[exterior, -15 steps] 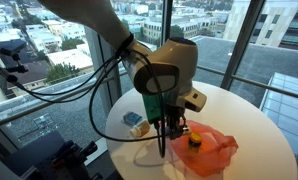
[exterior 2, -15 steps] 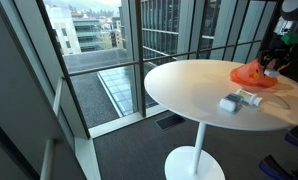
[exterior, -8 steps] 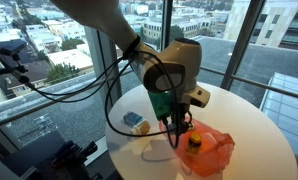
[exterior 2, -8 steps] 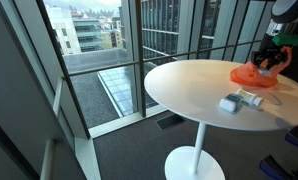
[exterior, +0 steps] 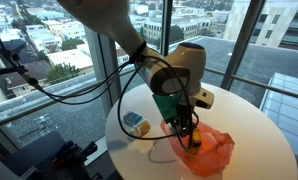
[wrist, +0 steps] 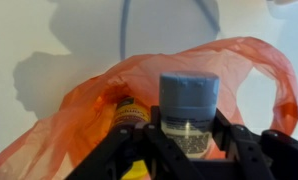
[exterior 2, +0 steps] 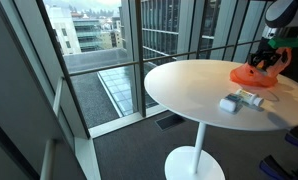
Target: Place the white bottle on the right inside the plastic bag
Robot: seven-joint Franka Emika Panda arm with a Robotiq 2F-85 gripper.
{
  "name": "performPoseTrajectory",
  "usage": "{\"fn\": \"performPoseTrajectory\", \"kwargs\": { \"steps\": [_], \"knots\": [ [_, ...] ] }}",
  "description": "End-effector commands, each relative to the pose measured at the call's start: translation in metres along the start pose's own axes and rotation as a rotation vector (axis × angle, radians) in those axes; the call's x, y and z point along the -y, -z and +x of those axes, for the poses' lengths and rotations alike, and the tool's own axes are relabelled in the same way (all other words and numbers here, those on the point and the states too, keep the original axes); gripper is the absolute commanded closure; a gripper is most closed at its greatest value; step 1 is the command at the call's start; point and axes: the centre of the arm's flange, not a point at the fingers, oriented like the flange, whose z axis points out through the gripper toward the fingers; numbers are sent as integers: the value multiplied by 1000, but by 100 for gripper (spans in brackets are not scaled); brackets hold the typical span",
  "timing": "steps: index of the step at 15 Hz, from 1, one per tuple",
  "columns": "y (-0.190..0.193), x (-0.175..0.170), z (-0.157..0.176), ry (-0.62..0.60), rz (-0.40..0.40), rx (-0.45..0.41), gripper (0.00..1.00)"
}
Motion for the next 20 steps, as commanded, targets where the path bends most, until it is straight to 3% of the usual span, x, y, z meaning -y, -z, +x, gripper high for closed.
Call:
{"fn": "performPoseTrajectory", "kwargs": {
  "steps": [1, 7, 9, 13, 20],
  "knots": [
    [-13, -3, 11, 38, 8, -7, 75],
    [-35, -10, 8, 57, -8, 2, 75],
    [-36, -11, 6, 64, -10, 4, 29],
    [-31, -10, 2, 78, -7, -3, 2],
    [-1, 7, -18, 127, 35, -36, 0]
  ]
}}
